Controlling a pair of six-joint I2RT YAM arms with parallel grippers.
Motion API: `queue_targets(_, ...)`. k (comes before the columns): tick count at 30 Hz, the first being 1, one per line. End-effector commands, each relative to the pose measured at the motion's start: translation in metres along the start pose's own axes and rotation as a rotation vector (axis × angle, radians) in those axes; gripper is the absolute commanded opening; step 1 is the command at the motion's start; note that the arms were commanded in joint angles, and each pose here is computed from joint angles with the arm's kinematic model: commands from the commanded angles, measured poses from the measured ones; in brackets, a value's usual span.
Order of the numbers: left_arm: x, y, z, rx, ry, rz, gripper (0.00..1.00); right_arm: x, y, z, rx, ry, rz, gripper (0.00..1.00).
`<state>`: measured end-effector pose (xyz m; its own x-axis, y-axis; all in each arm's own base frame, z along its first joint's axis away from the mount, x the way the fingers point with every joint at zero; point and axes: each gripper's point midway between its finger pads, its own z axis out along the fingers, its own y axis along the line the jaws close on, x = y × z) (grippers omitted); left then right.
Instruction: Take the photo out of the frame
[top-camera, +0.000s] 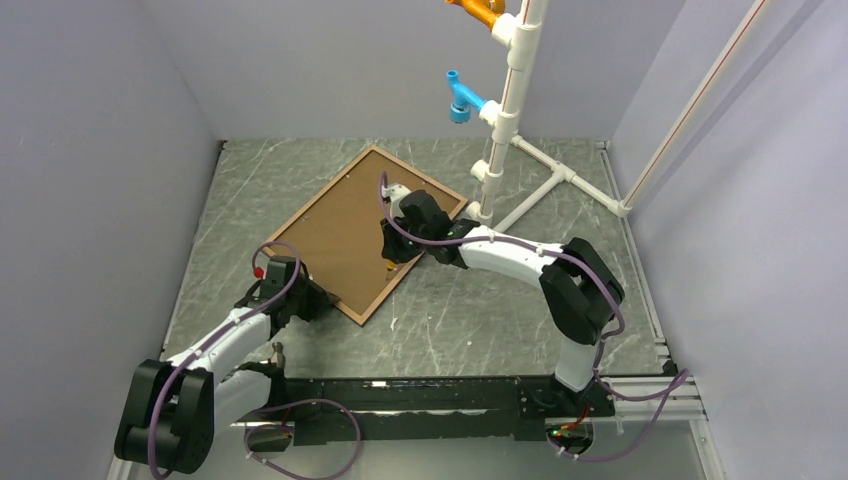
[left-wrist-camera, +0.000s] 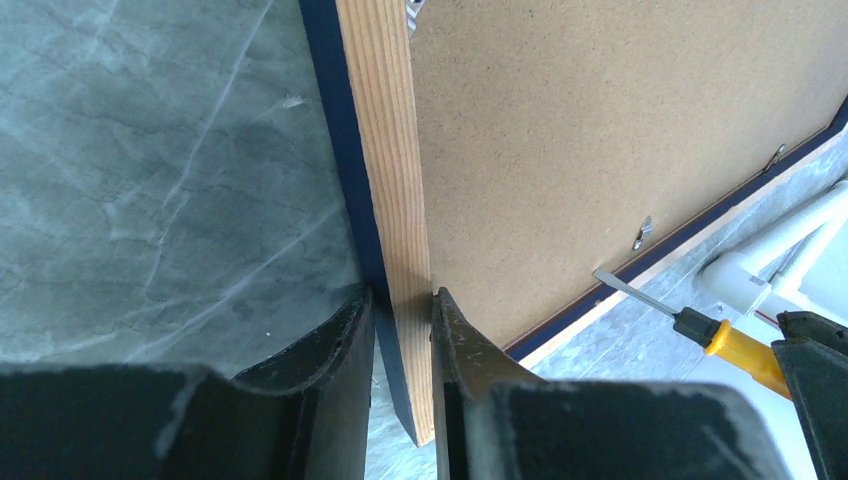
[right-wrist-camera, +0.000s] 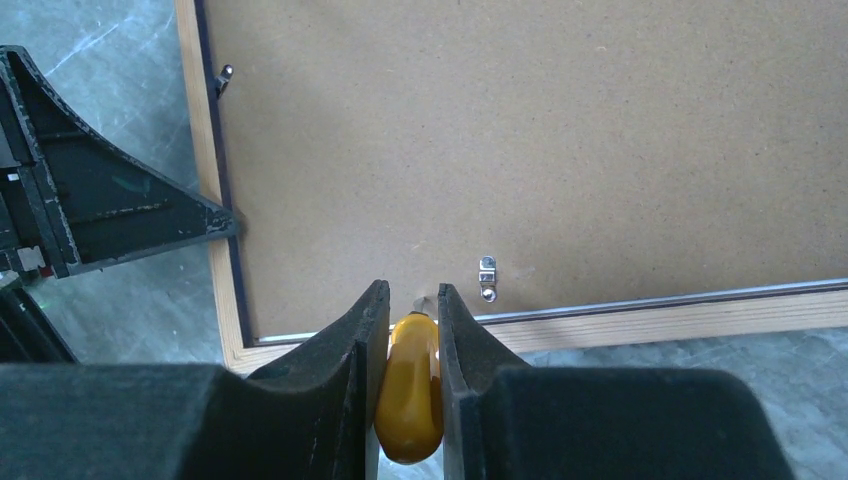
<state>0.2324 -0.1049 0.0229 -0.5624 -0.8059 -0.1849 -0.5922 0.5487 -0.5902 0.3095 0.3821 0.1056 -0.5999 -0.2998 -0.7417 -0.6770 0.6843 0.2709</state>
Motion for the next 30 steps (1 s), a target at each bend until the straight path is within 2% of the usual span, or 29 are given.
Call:
queue_targets(1,0.007,0.02,-0.001,-0.066,0.018,0.017,0.0,-0.017,0.005,-0.008,-0.003,-0.053,0.012,0.0)
queue_targets(7,0.006,0.02,-0.002,-0.062,0.012,0.015,0.0,-0.034,-0.002,-0.021,0.032,-0.09,-0.007,0.0)
queue_targets(17,0.008,0.021,-0.002,-0.067,0.021,0.024,0.0,-0.042,-0.051,-0.02,0.111,-0.099,0.014,0.0)
queue_targets(30,0.009,0.021,-0.002,-0.067,0.026,0.022,0.0,-0.033,-0.035,-0.002,0.019,-0.078,0.033,0.0)
